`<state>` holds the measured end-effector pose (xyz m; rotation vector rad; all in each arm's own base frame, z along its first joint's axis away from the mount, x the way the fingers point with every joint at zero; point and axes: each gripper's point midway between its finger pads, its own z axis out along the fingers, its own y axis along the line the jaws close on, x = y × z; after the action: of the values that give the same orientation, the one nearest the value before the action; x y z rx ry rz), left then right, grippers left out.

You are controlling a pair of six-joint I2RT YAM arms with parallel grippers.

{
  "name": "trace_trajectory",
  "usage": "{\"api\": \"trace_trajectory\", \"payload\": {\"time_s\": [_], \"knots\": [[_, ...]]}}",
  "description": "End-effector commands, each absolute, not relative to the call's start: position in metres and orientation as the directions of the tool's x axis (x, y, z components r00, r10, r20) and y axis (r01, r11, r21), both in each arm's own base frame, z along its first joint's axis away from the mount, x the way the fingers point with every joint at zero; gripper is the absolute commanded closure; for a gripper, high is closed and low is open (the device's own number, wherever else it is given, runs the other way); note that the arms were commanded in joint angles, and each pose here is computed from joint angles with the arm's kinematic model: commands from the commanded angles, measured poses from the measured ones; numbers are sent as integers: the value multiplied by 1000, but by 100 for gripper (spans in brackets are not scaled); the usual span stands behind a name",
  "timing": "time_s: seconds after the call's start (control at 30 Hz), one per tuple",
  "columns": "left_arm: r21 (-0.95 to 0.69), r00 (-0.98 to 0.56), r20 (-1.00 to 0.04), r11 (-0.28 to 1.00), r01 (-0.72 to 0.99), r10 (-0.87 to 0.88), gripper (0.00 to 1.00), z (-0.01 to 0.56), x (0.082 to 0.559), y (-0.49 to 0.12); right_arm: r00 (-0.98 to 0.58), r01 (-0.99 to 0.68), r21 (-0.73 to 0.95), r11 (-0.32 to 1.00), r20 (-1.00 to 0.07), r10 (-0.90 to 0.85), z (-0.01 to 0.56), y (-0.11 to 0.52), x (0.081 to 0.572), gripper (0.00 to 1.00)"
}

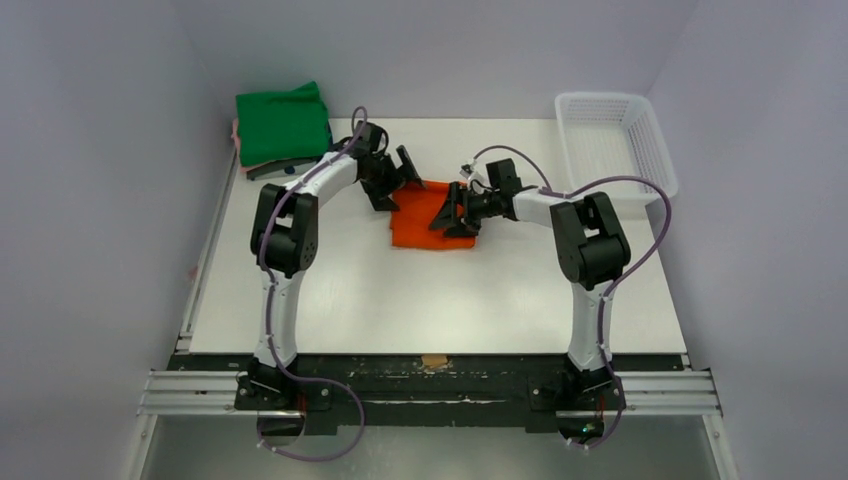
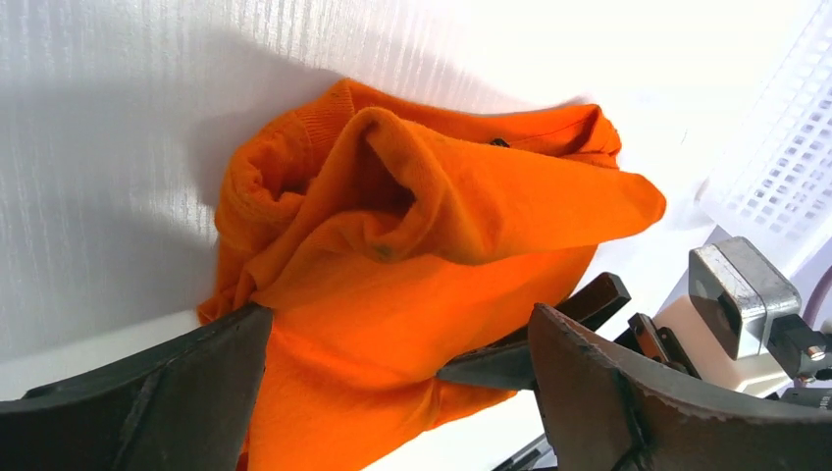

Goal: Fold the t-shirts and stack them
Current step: Smooth out wrinkles on the folded tshirt

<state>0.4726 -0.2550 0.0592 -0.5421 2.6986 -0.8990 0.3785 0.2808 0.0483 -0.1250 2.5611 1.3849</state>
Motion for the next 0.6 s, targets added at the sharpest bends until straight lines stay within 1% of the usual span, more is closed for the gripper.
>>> {"api": "trace_trajectory", "payload": {"time_s": [0.0,0.07,0.13,0.27,0.37,0.47,0.57], "knots": [[-552,-885,-152,780,-294,-441,0,53,481,-242,-978,-136,751,647,-207,35,0,259,375,31],[-549,-882,-166,784,-289,-442,0,60,481,-240,-978,-137,746,652,-207,31,2,258,374,31],[-562,-879,-192,784,-266,-436,0,75,483,-240,-971,-167,751,639,-239,28,17,260,378,31],[-577,-854,-282,789,-212,-436,0,120,483,-234,-929,-261,718,645,-368,33,69,260,397,27],[-560,-824,-355,807,-190,-441,0,147,476,-221,-891,-308,687,658,-451,54,109,257,410,25],[-511,-803,-403,836,-200,-439,0,153,464,-204,-850,-330,675,660,-516,102,143,251,417,24],[-451,-819,-400,866,-215,-412,0,142,452,-192,-814,-303,646,700,-558,163,158,235,425,23]]}}
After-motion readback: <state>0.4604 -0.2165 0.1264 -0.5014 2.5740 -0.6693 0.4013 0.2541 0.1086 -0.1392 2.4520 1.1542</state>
